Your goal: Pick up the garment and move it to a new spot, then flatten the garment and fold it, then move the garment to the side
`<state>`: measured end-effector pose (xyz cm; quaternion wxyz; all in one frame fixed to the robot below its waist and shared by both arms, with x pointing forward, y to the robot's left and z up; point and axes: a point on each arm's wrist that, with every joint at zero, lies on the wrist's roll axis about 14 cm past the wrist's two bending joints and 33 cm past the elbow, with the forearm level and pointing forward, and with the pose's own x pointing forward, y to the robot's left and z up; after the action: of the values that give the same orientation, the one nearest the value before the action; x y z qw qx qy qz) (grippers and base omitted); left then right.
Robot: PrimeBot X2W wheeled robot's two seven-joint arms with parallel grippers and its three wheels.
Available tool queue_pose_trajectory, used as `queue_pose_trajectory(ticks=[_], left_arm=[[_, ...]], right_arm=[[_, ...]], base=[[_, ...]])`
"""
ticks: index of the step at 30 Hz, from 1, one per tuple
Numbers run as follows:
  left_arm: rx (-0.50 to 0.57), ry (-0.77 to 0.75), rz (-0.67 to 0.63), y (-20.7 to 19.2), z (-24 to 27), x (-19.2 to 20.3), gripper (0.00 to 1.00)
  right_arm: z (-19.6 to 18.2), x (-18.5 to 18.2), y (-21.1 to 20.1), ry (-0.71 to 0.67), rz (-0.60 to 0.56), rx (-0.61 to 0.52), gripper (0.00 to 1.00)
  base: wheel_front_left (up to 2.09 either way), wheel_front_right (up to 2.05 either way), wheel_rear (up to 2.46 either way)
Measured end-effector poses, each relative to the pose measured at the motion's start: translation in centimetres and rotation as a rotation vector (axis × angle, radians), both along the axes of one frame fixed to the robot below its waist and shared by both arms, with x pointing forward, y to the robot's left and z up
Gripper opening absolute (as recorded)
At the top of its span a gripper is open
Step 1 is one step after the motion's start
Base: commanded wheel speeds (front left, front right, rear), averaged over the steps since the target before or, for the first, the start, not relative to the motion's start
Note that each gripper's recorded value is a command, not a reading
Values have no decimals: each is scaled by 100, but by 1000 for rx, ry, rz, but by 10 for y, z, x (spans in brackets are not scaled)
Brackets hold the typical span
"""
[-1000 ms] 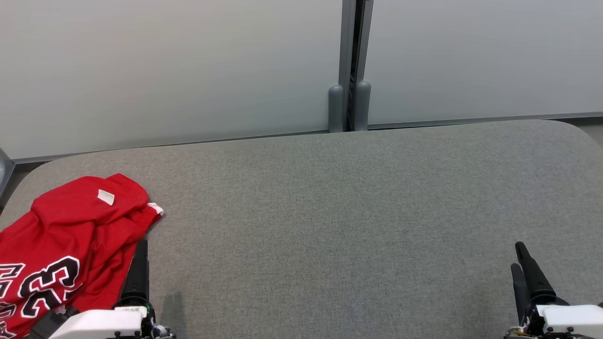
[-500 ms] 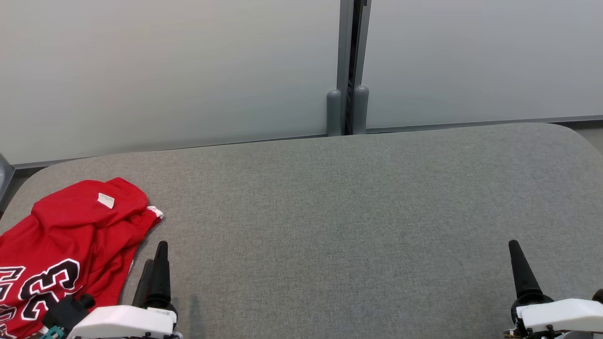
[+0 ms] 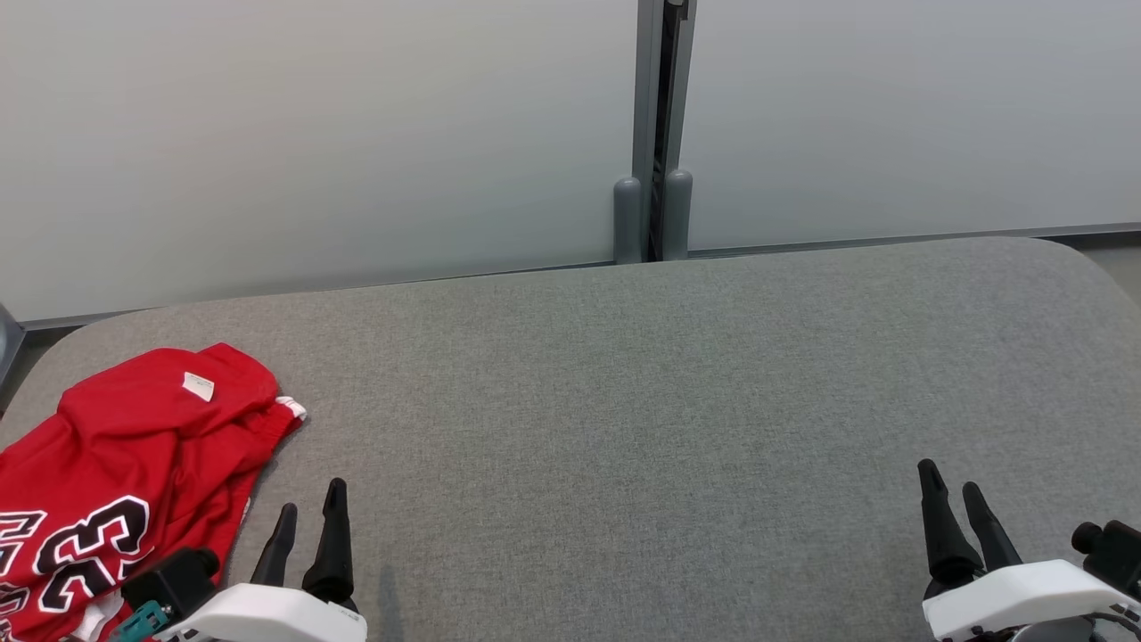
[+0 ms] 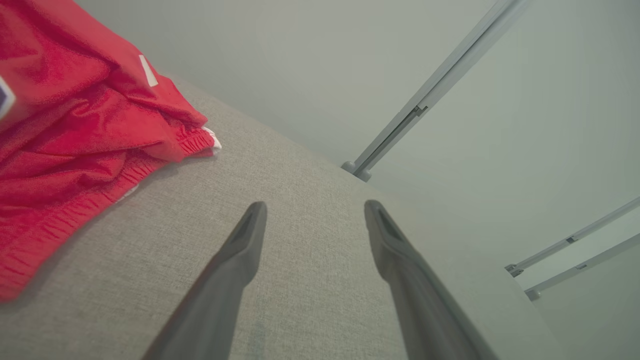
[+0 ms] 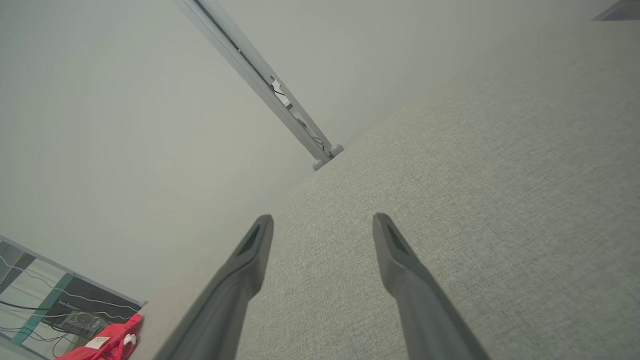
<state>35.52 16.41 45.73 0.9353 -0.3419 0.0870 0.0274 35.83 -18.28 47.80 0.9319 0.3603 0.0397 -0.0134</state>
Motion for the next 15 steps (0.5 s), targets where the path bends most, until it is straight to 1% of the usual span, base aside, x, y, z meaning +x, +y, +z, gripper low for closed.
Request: queue_pose_trajectory(ticks=[3, 10, 11, 15], left_arm=[[70, 6, -4, 3, -2, 0, 100], [187, -3, -23, 3, -1, 0, 100], [216, -8, -26, 4, -1, 0, 100], [270, -20, -20, 8, 2, -1, 100]], right_arm=[[1, 0, 2, -4, 15, -57, 100], [3, 0, 7, -14, 44, -163, 100], [5, 0, 10, -19, 55, -190, 100], [7, 1, 14, -31, 70, -237, 100]], base=[[0, 0, 0], [0, 0, 0], [0, 0, 0], [0, 0, 0]])
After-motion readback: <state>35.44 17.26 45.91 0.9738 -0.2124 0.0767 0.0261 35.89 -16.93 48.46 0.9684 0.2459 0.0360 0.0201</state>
